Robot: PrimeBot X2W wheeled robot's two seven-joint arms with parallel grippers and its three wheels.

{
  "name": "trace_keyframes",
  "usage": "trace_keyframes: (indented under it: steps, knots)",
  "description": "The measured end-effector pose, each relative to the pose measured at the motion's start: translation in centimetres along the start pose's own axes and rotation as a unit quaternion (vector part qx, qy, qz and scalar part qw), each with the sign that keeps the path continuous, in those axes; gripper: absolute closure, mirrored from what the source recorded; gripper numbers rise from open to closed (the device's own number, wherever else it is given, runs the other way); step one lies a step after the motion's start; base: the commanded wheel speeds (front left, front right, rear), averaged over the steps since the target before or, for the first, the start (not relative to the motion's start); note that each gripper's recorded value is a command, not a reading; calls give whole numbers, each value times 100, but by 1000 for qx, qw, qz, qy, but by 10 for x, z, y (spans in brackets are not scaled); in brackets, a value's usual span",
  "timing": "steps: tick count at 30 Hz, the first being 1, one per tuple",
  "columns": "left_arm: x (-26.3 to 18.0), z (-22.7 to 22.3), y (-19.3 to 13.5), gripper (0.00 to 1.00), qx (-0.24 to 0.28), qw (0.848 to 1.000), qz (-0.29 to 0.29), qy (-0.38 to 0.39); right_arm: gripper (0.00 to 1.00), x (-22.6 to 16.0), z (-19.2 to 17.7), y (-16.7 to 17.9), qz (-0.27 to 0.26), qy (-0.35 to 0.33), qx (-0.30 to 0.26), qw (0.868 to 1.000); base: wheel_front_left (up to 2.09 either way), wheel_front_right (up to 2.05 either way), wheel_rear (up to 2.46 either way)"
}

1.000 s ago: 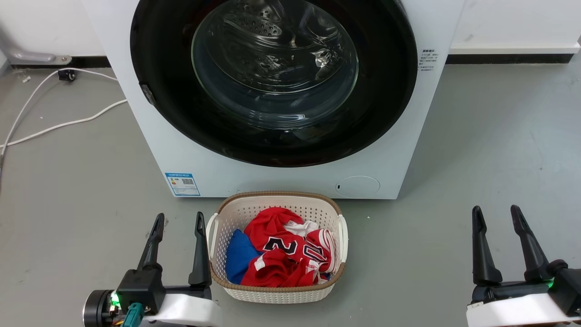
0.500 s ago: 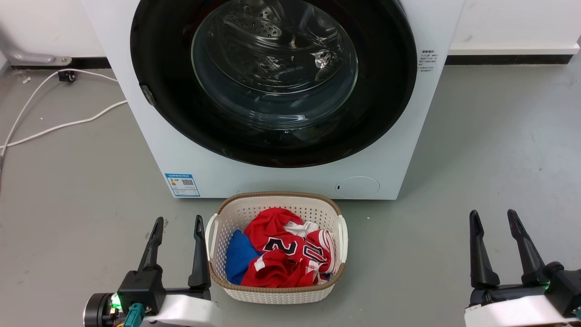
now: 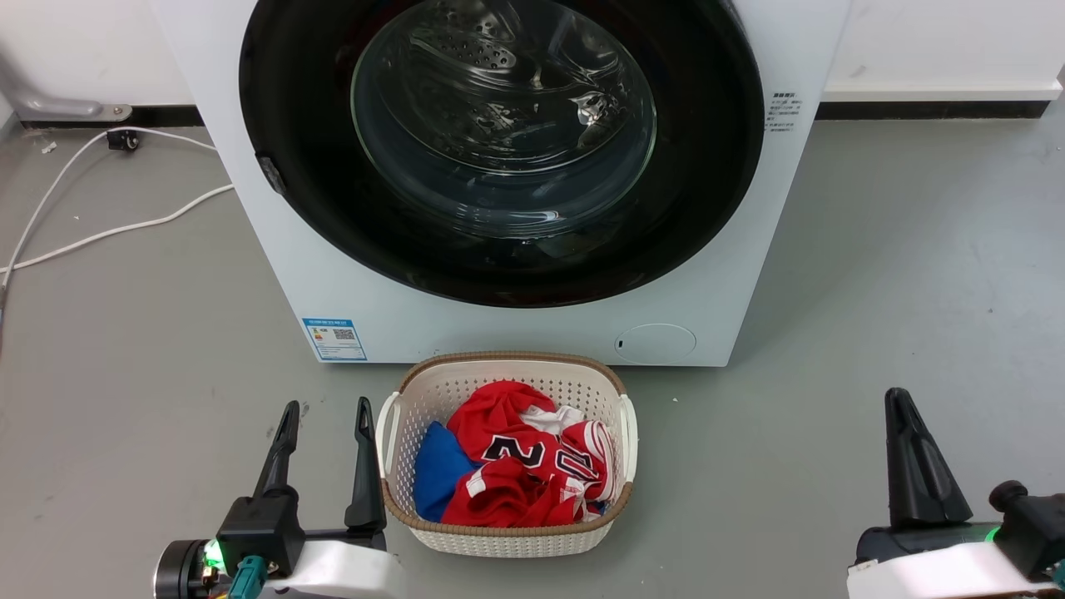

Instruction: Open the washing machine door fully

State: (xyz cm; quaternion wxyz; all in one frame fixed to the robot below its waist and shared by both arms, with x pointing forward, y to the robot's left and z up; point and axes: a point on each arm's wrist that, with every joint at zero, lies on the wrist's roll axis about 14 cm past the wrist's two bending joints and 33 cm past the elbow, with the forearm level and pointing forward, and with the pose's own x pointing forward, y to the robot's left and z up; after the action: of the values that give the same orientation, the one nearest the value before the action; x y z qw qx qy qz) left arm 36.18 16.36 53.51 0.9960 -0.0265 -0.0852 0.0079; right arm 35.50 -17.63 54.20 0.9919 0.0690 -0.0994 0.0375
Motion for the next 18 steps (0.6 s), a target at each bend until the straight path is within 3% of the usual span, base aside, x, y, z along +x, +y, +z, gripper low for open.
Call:
trace_keyframes:
  steps: [2,4,7,10,13,15,17,18]
  knots:
    - [0,0,0,0,0,1000,0,0,100,0,1,-1,-5,-3,24,1000,0,0,0]
    - [0,0,0,0,0,1000,1,0,100,-1,0,-7,-25,-9,92,995,0,0,0]
    - [0,0,0,0,0,1000,1,0,100,-2,-1,-20,-66,-23,231,970,0,0,0]
    - [0,0,0,0,0,1000,1,1,100,-1,-2,-33,-104,-45,365,924,0,0,0]
    - [0,-1,0,0,0,1000,1,2,100,-5,-17,-35,-136,-43,494,858,0,0,0]
    - [0,-1,1,0,0,1000,1,2,100,-5,-21,-29,-141,-42,555,819,0,0,0]
    - [-1,-1,1,0,-1,1000,1,2,100,-5,-25,-21,-146,-41,619,771,0,0,0]
    - [-1,-1,1,0,-1,1000,1,2,100,-4,-23,-17,-144,-42,639,754,0,0,0]
